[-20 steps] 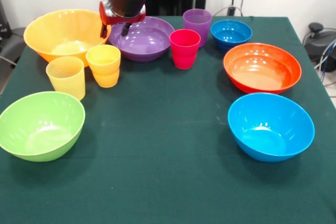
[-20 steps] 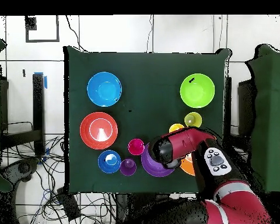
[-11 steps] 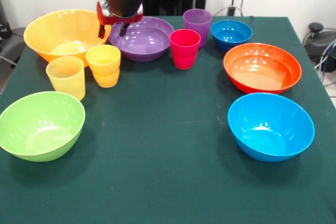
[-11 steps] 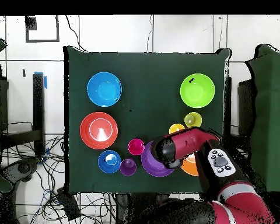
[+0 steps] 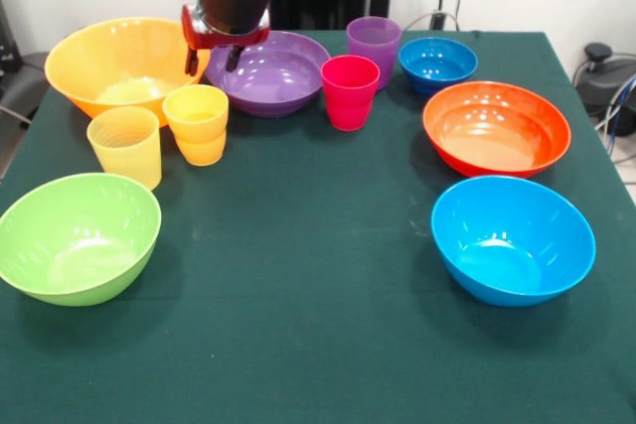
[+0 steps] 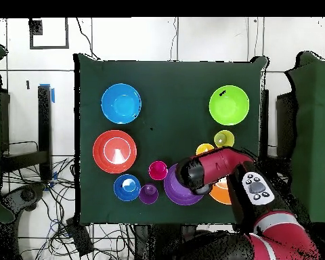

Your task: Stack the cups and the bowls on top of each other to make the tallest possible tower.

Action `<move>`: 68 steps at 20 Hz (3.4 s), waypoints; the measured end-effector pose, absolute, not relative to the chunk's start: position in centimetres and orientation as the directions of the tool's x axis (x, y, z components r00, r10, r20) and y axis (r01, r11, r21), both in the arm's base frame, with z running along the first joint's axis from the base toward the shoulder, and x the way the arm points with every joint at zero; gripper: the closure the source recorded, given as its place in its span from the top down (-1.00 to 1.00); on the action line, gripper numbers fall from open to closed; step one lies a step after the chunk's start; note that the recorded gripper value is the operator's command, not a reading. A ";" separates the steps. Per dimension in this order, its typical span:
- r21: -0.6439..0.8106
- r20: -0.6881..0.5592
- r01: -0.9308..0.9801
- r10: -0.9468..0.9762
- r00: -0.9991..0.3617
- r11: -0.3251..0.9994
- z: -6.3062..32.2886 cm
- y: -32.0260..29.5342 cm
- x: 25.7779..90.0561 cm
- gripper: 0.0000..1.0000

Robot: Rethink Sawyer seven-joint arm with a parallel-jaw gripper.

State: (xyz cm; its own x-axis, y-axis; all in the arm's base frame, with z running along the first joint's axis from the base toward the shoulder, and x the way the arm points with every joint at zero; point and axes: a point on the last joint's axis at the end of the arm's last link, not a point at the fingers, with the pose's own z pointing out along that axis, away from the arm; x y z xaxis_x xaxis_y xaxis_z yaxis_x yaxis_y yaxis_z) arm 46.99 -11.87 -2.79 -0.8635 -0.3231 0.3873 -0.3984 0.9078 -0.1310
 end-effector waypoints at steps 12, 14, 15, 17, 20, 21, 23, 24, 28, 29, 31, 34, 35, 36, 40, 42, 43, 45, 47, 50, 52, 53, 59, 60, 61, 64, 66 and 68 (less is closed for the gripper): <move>-0.124 0.375 -0.400 -0.331 -0.866 0.908 -2.8 -11.4 47.5 1.00; -0.124 0.375 -0.399 -0.330 -0.867 0.908 -2.8 -11.5 47.5 1.00; -0.124 0.374 -0.399 -0.330 -0.867 0.909 -2.8 -11.5 47.5 1.00; -0.124 0.374 -0.398 -0.329 -0.867 0.909 -2.8 -11.5 47.5 1.00; -0.124 0.374 -0.398 -0.328 -0.867 0.909 -2.8 -11.6 47.5 1.00; -0.124 0.373 -0.398 -0.329 -0.868 0.909 -2.8 -11.6 47.6 1.00; -0.124 0.373 -0.398 -0.329 -0.868 0.909 -2.8 -11.5 47.6 1.00; -0.124 0.373 -0.398 -0.329 -0.868 0.909 -2.9 -11.5 47.6 1.00; -0.124 0.373 -0.398 -0.329 -0.868 0.909 -2.8 -11.5 47.6 1.00; -0.124 0.373 -0.398 -0.329 -0.868 0.909 -2.8 -11.5 47.6 1.00; -0.124 0.373 -0.398 -0.329 -0.868 0.909 -2.8 -11.5 47.6 1.00; -0.125 0.372 -0.397 -0.328 -0.868 0.909 -2.9 -11.6 47.7 1.00; -0.127 0.372 -0.397 -0.328 -0.869 0.909 -2.9 -11.6 47.7 -1.00; -0.128 0.372 -0.396 -0.326 -0.869 0.909 -2.8 -11.7 47.8 -1.00; -0.135 0.372 -0.391 -0.319 -0.872 0.910 -2.5 -12.0 48.0 -1.00; -0.137 0.370 -0.390 -0.318 -0.873 0.911 -2.4 -12.1 48.1 -1.00; -0.137 0.371 -0.390 -0.318 -0.873 0.910 -2.4 -12.1 48.1 -1.00; -0.137 0.371 -0.390 -0.318 -0.873 0.911 -2.5 -12.1 48.1 -1.00; -0.136 0.370 -0.389 -0.318 -0.873 0.911 -2.5 -12.1 48.1 -1.00; -0.135 0.369 -0.389 -0.318 -0.873 0.911 -2.5 -12.1 48.1 -1.00; -0.135 0.369 -0.389 -0.318 -0.873 0.911 -2.5 -12.1 48.1 -1.00; -0.135 0.369 -0.388 -0.317 -0.873 0.912 -2.5 -12.1 48.1 -1.00; -0.141 0.358 -0.389 -0.320 -0.877 0.910 -2.1 -12.1 48.7 -1.00; -0.142 0.356 -0.389 -0.320 -0.878 0.910 -2.0 -12.1 48.7 -1.00; -0.144 0.353 -0.390 -0.321 -0.879 0.909 -1.8 -12.1 48.9 -1.00; -0.154 0.339 -0.391 -0.323 -0.884 0.908 -1.2 -12.1 49.6 -1.00; -0.159 0.330 -0.391 -0.325 -0.886 0.906 -0.9 -12.0 50.0 -1.00; -0.165 0.321 -0.392 -0.327 -0.889 0.905 -0.5 -11.9 50.4 -1.00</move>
State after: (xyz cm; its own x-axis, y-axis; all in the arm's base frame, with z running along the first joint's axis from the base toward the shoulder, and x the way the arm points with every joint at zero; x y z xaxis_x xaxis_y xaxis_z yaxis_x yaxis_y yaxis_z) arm 50.45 -11.94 -0.46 -0.8890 -0.3271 0.3205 -0.3924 0.9049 -0.1650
